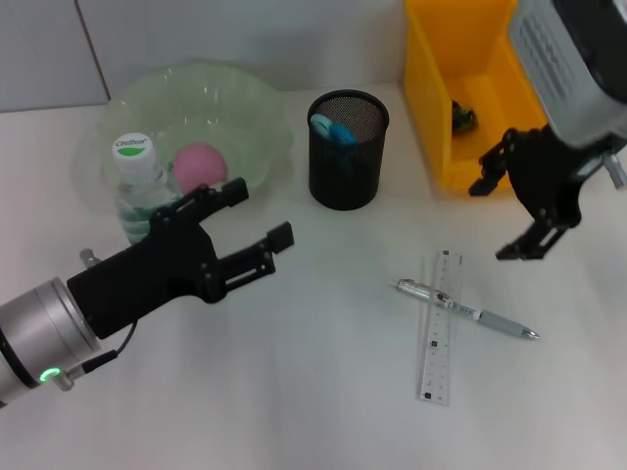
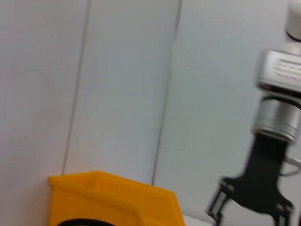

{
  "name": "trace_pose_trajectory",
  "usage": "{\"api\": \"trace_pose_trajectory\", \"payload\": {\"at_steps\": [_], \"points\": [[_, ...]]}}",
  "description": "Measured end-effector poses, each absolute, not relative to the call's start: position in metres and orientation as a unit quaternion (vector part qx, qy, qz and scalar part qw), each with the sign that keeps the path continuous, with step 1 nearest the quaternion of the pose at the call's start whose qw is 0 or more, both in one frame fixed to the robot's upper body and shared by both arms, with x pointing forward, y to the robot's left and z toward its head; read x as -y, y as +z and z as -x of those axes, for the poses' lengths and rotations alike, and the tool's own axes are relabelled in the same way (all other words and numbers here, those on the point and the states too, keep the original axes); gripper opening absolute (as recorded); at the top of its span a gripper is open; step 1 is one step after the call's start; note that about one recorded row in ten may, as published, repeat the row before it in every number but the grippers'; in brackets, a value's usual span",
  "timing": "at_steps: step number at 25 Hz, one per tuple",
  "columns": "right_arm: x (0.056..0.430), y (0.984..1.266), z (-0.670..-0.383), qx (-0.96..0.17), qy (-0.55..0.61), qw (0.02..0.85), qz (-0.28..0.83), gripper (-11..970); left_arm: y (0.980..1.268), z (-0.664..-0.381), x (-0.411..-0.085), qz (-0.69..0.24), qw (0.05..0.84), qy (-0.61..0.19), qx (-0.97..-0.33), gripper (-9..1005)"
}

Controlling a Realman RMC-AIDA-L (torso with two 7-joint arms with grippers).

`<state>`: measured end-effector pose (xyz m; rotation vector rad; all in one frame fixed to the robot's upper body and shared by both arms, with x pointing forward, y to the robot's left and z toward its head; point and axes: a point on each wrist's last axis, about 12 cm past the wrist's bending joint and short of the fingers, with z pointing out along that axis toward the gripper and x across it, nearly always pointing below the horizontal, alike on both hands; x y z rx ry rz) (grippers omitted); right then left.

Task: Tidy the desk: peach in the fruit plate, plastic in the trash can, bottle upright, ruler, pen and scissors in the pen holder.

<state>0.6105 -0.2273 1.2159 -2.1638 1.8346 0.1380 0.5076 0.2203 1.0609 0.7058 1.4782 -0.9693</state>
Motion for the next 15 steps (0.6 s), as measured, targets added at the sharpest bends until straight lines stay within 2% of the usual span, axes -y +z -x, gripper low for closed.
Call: {"api": "trace_pose_trajectory", "payload": {"at_steps": [10,15], "points": [[0.227,1.186,-0.616,-0.493,0.004,0.119,0.862,795,1.052,-0.503,-0.211,-0.238,0.586,-0.435,-0.642,835],[0.225,1.183,-0.622,-0.47,-0.001,0.119,0.874,793,1.051,-0.502,-0.207,-0.235,0.584,-0.434,-0.644,835]]}}
